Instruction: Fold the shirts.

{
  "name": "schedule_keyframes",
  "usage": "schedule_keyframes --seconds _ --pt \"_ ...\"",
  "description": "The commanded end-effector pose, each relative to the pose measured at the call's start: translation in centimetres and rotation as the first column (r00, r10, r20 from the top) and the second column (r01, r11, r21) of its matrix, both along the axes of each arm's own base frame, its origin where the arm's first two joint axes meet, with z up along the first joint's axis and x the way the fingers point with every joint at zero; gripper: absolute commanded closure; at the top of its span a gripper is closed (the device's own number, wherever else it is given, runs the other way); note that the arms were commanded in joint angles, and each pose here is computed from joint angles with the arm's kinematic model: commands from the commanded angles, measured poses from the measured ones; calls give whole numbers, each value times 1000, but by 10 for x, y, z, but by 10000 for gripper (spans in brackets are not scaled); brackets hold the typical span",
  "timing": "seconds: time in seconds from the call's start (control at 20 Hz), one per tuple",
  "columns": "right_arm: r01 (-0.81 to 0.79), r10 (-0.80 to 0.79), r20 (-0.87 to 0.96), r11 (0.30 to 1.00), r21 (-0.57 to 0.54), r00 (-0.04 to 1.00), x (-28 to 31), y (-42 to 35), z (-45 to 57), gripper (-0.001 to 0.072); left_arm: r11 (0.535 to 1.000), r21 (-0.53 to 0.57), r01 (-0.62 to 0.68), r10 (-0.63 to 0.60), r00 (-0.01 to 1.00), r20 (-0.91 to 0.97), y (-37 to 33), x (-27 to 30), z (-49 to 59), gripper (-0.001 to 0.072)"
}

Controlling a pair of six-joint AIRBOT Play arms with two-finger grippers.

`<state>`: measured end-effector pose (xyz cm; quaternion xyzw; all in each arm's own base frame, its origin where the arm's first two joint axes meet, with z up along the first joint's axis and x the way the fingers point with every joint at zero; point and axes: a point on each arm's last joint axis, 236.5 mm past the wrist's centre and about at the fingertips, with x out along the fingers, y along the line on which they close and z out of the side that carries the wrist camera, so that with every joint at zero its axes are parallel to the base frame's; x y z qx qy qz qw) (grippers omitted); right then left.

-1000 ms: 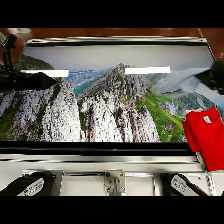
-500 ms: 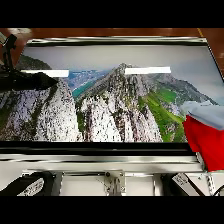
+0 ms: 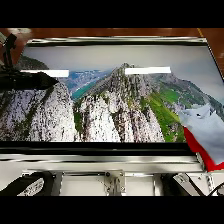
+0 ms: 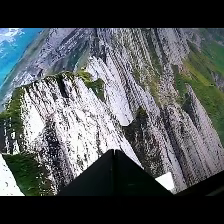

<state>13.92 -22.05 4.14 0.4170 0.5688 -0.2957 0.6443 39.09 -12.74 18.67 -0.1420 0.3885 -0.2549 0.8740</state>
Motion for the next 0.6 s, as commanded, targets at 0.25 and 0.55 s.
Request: schedule_keyframes --seconds 0.25,0.55 --pt "138 31 480 940 -312 877 101 -72 107 70 1000 -8 -1 1 1000 0 -1 2 0 670" --pt "-323 527 540 843 -431 656 223 89 161 111 934 358 -1 144 916 -374 28 -18 -116 657"
